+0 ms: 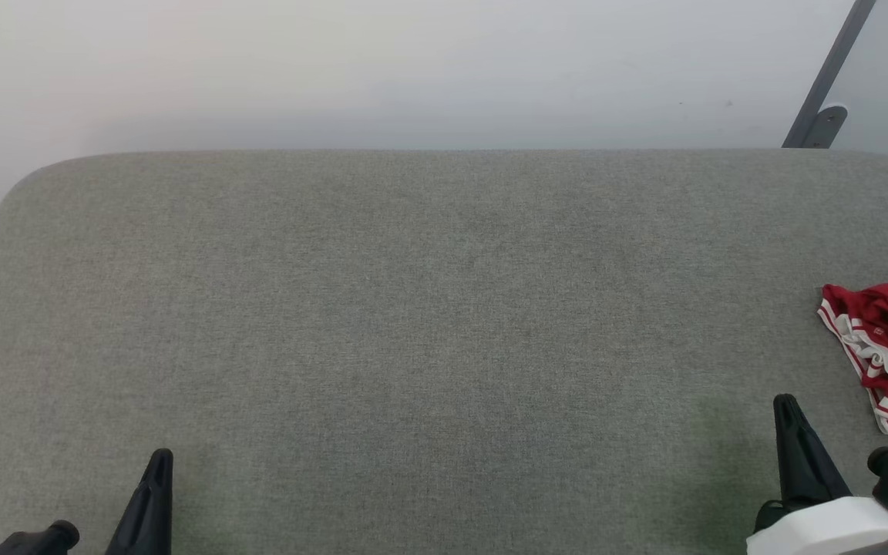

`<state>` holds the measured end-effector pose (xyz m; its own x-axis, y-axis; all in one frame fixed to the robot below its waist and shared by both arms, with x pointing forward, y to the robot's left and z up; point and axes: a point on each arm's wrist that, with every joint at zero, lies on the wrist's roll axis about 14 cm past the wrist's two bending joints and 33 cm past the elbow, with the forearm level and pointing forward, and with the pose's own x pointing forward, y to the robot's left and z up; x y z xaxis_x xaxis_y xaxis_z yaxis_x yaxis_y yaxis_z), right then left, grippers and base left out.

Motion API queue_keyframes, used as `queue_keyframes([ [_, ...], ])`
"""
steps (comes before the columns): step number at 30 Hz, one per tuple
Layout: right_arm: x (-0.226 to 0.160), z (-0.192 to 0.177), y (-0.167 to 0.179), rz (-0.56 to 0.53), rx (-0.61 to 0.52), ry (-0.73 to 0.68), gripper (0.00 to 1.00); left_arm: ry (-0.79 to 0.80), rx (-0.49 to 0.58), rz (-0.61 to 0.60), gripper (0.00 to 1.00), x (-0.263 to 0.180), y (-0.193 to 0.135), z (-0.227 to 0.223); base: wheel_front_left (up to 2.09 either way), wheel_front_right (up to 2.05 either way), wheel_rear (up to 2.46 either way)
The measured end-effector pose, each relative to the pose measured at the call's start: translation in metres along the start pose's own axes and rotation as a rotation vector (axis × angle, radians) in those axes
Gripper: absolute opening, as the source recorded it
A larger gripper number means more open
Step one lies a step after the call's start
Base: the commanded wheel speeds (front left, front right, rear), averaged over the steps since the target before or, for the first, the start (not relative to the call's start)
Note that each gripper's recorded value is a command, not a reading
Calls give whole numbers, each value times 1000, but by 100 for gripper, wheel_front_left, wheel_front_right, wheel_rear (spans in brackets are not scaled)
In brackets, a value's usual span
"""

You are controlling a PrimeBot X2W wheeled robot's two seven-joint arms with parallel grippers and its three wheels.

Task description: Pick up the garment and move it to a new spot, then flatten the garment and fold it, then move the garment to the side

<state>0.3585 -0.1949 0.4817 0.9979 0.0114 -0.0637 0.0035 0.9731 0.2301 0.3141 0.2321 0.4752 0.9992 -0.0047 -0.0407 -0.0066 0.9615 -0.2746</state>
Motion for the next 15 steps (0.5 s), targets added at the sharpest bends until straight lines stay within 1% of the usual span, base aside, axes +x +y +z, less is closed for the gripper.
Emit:
queue_keyframes([
  [15, 4, -1, -4, -26, 264, 8, 0, 2, -252, 56, 0, 12, 3, -1, 0, 0, 0],
])
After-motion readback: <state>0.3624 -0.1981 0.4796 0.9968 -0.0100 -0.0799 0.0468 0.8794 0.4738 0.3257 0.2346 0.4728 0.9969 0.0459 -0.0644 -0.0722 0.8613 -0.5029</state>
